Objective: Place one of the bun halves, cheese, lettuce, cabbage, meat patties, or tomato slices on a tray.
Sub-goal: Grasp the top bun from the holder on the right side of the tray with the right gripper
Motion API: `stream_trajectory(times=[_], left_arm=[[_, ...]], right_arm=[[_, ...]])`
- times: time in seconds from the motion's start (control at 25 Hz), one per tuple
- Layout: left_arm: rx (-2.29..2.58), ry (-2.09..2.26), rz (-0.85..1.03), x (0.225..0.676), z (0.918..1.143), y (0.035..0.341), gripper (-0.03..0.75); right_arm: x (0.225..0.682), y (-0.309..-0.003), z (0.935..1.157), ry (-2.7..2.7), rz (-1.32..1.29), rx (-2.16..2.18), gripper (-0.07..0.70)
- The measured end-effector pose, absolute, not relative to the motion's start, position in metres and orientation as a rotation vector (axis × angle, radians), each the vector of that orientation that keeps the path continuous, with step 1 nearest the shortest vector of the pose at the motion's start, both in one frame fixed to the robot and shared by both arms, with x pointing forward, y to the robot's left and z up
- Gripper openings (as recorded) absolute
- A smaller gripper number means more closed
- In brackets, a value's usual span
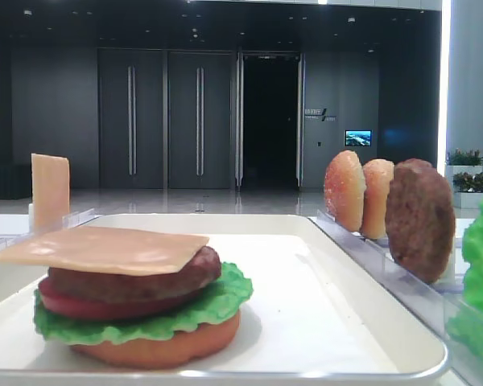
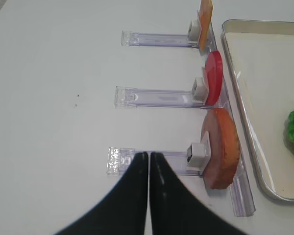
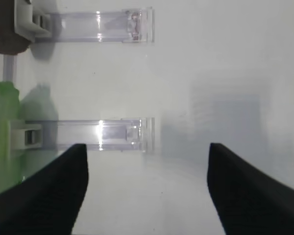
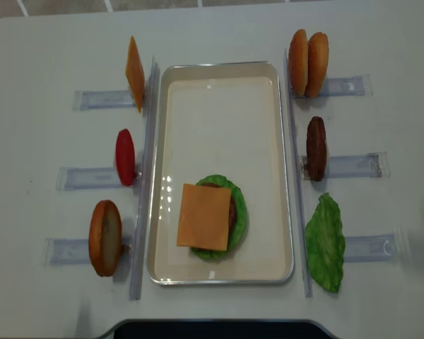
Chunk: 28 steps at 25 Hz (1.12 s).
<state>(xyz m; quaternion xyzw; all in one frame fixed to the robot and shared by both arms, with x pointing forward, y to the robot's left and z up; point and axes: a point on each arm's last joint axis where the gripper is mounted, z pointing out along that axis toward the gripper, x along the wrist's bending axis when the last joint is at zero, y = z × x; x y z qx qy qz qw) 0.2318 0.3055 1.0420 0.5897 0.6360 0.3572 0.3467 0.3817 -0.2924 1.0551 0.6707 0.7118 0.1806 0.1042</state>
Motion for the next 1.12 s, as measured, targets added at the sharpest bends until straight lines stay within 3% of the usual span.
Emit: stream_trajectory(times=[0.72,1.12], left_arm=[[1.53,1.65,0.927,0.232,1.042,0.306,0.0],[1.53,1.65,0.927,0.232,1.042,0.306,0.0]], right_arm=[[0.543,-0.298,1.083,2.138,0.522,1.986,0.515],[0.606,-0.297,1.08,2.125,0.56,2.065,0.515]])
